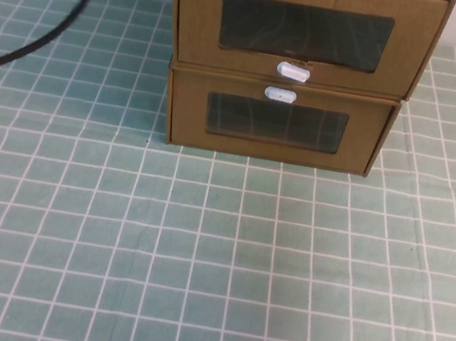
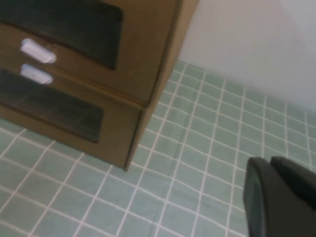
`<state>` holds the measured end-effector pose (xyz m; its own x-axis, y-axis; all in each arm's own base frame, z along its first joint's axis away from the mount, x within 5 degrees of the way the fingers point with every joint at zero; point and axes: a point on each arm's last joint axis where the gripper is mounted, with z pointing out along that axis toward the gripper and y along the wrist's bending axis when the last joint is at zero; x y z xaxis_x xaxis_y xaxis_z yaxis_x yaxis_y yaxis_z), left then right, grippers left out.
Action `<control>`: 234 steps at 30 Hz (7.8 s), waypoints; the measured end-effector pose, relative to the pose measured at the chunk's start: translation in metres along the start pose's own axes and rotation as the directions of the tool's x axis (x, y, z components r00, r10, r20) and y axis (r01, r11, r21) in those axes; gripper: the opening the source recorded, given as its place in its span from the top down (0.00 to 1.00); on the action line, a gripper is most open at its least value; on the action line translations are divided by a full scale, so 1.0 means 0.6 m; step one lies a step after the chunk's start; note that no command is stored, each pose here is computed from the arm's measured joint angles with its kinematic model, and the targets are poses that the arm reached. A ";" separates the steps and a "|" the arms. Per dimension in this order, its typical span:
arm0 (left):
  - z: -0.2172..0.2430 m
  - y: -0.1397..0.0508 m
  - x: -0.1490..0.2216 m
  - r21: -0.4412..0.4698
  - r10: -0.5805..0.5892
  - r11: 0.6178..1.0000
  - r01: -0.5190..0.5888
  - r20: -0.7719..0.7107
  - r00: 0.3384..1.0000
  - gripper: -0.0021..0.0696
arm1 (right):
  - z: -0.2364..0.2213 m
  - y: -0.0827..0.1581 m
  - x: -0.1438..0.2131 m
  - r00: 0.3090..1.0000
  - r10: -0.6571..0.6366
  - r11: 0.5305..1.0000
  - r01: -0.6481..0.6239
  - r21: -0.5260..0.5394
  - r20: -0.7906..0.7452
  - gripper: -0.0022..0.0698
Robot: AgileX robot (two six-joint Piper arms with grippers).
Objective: Open the shoe box
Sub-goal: 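Pull the top drawer of the cardboard box fully open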
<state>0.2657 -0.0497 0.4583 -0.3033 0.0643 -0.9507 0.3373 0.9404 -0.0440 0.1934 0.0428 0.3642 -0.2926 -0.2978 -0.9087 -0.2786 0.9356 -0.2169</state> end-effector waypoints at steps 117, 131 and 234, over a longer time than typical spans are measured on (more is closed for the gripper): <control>0.376 -0.150 0.012 0.460 0.133 0.887 -0.033 -0.187 0.973 0.98 | 0.333 0.248 -0.016 0.710 -0.702 0.706 0.705 -0.075 0.061 0.56; 0.376 -0.150 0.012 0.460 0.134 0.887 -0.034 -0.187 0.973 0.98 | 0.337 0.265 -0.015 0.676 -0.725 0.662 0.737 -0.139 0.131 0.56; 0.331 -0.157 -0.018 0.511 0.199 0.859 -0.016 -0.305 0.931 0.98 | -0.025 0.269 -0.067 0.980 -0.195 0.849 0.183 -0.495 0.028 0.37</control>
<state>0.4144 -0.2051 0.4118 -0.4871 0.3486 -0.8008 0.7503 0.6362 -0.1795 0.1461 0.2030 0.3709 -0.2067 -0.4687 -0.8588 -0.7430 0.6463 -0.1739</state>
